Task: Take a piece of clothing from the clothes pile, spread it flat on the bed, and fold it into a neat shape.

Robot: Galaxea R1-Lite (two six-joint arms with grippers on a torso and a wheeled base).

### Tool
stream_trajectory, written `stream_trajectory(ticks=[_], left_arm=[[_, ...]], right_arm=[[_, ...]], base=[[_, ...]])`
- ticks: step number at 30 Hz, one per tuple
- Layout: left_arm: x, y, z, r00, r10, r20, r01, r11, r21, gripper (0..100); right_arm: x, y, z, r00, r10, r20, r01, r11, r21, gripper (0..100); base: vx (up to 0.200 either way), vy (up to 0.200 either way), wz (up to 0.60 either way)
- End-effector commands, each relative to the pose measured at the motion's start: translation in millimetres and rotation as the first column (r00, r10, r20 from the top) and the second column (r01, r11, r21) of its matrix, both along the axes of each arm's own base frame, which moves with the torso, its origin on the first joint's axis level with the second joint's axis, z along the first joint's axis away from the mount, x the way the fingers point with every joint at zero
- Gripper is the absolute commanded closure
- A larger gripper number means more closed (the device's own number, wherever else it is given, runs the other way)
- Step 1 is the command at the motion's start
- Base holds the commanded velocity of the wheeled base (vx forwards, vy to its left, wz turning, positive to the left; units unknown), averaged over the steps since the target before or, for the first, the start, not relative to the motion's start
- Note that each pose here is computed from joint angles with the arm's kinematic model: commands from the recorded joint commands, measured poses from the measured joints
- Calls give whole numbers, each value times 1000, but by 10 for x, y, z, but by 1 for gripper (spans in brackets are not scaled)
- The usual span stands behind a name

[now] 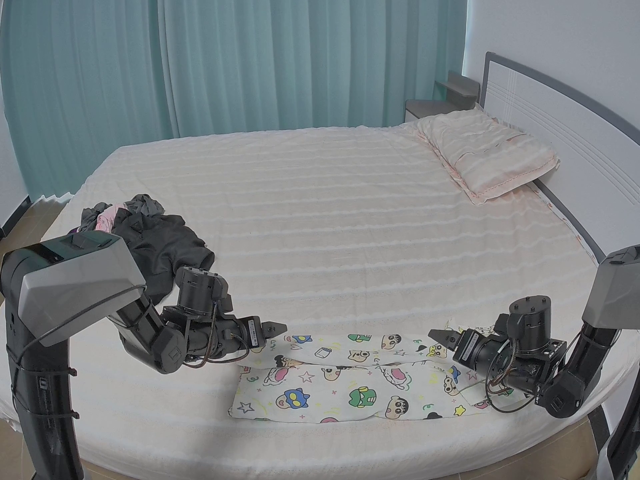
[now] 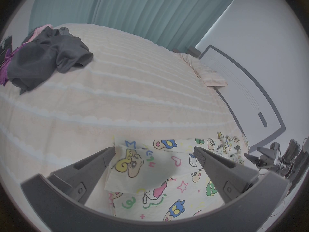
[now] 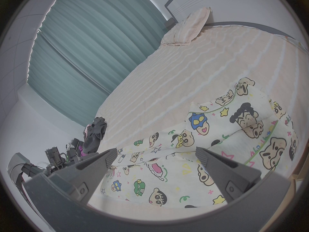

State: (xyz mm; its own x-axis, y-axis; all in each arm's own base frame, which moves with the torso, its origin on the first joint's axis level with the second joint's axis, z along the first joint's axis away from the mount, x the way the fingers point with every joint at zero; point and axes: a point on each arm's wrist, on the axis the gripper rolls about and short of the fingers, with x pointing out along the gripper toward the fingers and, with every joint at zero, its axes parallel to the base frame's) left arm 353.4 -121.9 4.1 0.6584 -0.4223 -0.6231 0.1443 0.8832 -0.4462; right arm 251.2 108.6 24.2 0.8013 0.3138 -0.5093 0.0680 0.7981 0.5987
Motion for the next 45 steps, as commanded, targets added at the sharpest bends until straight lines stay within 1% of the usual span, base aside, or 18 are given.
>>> stream_trajectory(ticks=[1, 6, 10, 11, 14, 17, 19, 22, 26, 30, 32, 37, 42, 44, 45], left_arm=[[8, -46, -110, 1000, -11, -23, 11, 1000, 7, 0], [6, -51, -110, 1000, -11, -22, 11, 1000, 8, 0], [-22, -23, -139, 999, -6, -40, 7, 1000, 17, 0], [-34, -7, -152, 999, -7, -47, 8, 1000, 21, 100], [-88, 41, -193, 997, -23, -71, 27, 998, 59, 100], [-114, 45, -206, 997, -34, -73, 40, 996, 76, 100], [-119, 48, -199, 997, -27, -70, 33, 996, 82, 100], [-125, 44, -144, 999, 3, -44, 1, 994, 108, 100], [-170, 75, -56, 999, 23, -30, -20, 993, 114, 100], [-336, 128, -2, 998, 19, -52, -13, 993, 115, 100], [-398, 143, -33, 997, 12, -72, -3, 992, 125, 100], [-418, 182, -114, 994, 23, -103, -10, 991, 134, 100], [-424, 189, -313, 987, 24, -156, 0, 988, 155, 100], [-426, 189, -333, 987, 22, -161, 3, 987, 158, 100], [-440, 178, -408, 983, 21, -182, 9, 987, 163, 100]], right_arm=[[-1, 0, -10, 1000, 0, -3, 0, 1000, -1, 0], [3, 2, -13, 1000, 0, -3, 0, 1000, -1, 0], [3, 2, -9, 1000, 0, -2, 0, 1000, -1, 0], [5, -2, -13, 1000, -1, -3, 1, 1000, -1, 0], [4, -2, -13, 1000, 0, -4, 0, 1000, -1, 0], [5, -1, -21, 1000, -1, -7, 1, 1000, -1, 0], [5, -1, -21, 1000, -1, -7, 1, 1000, -1, 0], [5, -1, -17, 1000, -1, -6, 1, 1000, 0, 0], [5, -1, -21, 1000, -1, -7, 1, 1000, -1, 0], [5, -1, -21, 1000, -1, -7, 1, 1000, -1, 0], [5, -1, -21, 1000, -1, -7, 1, 1000, -1, 0], [0, 1, -23, 1000, 1, -8, -1, 1000, -1, 0], [0, 1, -27, 1000, 1, -10, -1, 1000, -2, 0], [3, 2, -27, 1000, 1, -10, -1, 1000, -2, 0], [3, 2, -27, 1000, 1, -10, -1, 1000, -2, 0]], base=[[0, 0, 0], [0, 0, 0], [0, 0, 0], [0, 0, 0], [0, 0, 0], [0, 0, 0], [0, 0, 0], [0, 0, 0], [0, 0, 0], [0, 0, 0], [0, 0, 0], [0, 0, 0], [0, 0, 0], [0, 0, 0], [0, 0, 0]])
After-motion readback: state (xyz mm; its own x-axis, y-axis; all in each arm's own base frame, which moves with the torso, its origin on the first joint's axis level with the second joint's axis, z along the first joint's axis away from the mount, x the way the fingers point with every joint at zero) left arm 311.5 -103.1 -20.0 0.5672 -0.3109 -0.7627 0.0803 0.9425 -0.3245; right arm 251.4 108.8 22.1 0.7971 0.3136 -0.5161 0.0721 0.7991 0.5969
